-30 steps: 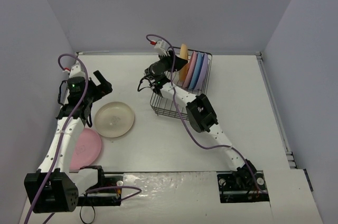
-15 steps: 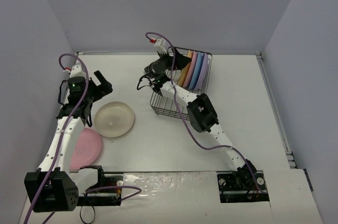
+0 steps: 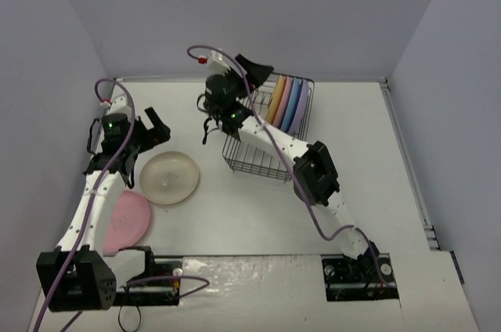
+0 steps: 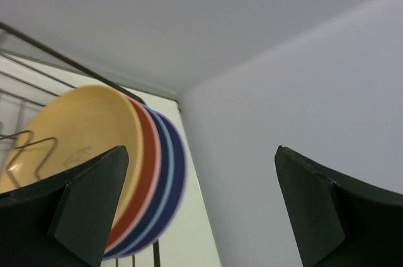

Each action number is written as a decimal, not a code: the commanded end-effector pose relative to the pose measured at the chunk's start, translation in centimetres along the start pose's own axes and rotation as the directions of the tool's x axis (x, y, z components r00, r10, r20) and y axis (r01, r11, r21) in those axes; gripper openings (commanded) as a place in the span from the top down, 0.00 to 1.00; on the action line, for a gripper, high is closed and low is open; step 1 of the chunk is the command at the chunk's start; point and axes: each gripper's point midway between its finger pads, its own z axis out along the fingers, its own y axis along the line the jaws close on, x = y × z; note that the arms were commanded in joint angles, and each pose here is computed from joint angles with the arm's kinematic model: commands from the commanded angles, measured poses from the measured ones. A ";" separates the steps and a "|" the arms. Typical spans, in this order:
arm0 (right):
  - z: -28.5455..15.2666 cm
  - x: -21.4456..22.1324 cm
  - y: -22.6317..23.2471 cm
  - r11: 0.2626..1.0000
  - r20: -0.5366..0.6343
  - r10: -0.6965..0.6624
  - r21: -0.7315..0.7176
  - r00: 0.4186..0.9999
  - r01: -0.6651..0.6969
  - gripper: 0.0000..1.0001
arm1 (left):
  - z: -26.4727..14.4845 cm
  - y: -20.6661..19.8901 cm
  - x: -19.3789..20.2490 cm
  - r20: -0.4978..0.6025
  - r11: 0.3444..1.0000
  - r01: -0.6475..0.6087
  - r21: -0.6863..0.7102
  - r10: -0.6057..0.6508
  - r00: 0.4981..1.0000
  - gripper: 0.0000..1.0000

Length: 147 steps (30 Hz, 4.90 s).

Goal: Load the plates into the dish rack

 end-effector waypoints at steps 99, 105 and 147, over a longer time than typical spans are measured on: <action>-14.6 4.7 -6.0 -0.095 -0.330 0.708 -0.921 0.625 -0.378 0.00 | -9.9 -7.5 -4.1 0.336 0.954 0.141 0.265 -0.228 0.914 1.00; -16.2 2.3 -5.0 -0.226 -0.396 0.711 -0.911 0.581 -0.344 0.00 | -8.3 -9.0 -2.6 0.268 0.951 0.113 0.287 -0.193 0.944 1.00; -1.6 3.6 -12.4 0.423 -0.181 0.863 -0.251 0.472 -0.871 1.00 | -5.8 -7.7 -1.3 0.242 0.995 0.068 0.070 -0.083 0.967 0.03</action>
